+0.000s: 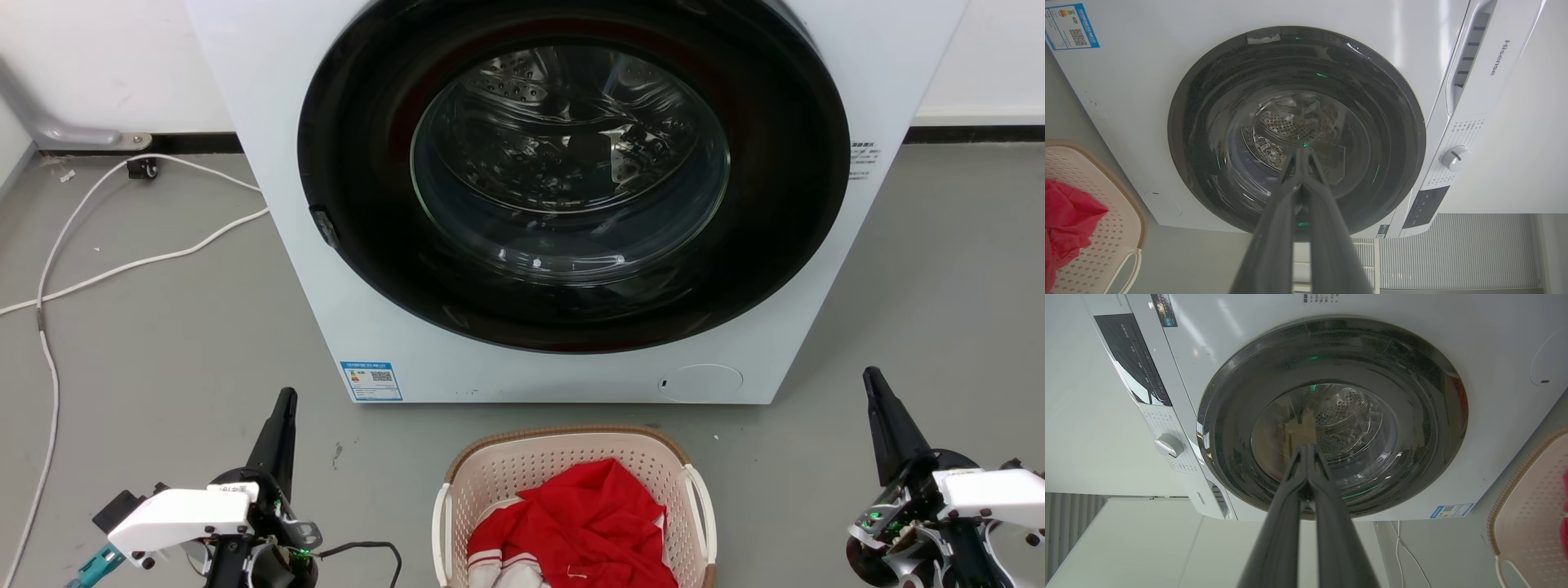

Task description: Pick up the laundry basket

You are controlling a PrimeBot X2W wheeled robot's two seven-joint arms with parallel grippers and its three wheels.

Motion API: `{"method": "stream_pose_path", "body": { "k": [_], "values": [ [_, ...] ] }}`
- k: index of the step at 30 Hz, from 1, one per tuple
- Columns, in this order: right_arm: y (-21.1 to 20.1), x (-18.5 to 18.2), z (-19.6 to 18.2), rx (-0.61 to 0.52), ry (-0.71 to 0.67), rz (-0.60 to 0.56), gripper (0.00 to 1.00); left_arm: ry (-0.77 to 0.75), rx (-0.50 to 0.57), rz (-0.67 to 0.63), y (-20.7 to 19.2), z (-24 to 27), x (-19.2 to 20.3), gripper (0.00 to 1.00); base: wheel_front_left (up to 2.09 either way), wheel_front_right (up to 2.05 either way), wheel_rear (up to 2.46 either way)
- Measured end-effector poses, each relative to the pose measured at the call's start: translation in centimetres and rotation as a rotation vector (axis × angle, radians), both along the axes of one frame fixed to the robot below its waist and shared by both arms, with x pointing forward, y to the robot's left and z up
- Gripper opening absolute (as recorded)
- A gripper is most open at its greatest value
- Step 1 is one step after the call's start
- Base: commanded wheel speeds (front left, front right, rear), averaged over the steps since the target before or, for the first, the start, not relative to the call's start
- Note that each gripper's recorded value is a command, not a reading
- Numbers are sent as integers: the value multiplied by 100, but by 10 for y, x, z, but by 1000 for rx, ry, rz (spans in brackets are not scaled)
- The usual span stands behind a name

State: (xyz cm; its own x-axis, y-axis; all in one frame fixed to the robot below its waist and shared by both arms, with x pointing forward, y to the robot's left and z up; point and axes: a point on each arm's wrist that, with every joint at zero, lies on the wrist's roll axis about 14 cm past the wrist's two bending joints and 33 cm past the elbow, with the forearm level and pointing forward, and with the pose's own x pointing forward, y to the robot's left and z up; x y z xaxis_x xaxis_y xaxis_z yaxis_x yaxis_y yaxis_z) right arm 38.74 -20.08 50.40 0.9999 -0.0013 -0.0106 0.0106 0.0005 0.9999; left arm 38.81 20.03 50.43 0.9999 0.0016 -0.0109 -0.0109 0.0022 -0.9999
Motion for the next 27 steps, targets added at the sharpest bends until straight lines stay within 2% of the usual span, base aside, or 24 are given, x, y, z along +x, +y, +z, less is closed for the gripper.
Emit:
{"method": "stream_pose_path", "body": {
  "k": [1, 2, 9, 15, 20, 27],
  "values": [
    [0, 0, 0, 0, 0, 0, 0, 0, 0, 0, 0, 0, 0, 0, 0, 0, 0],
    [0, 0, 0, 0, 0, 0, 100, 0, 0, 0, 0, 0, 0, 100, 0, 0, 0],
    [-1, -7, -11, -3, 30, -15, 100, 34, -2, -3, -6, -11, -5, 100, 0, 0, 0],
    [0, -10, -11, -62, 34, -24, 100, 11, 33, -11, -14, -4, -4, 100, 0, 0, 0],
    [0, -11, -8, -149, 25, -29, 100, -15, 100, -10, -16, 5, -2, 100, 0, 0, 0],
    [-1, -12, -1, -315, 7, -39, 100, -45, 255, -25, -24, 13, -1, 100, 0, 0, 0]
  ]
}}
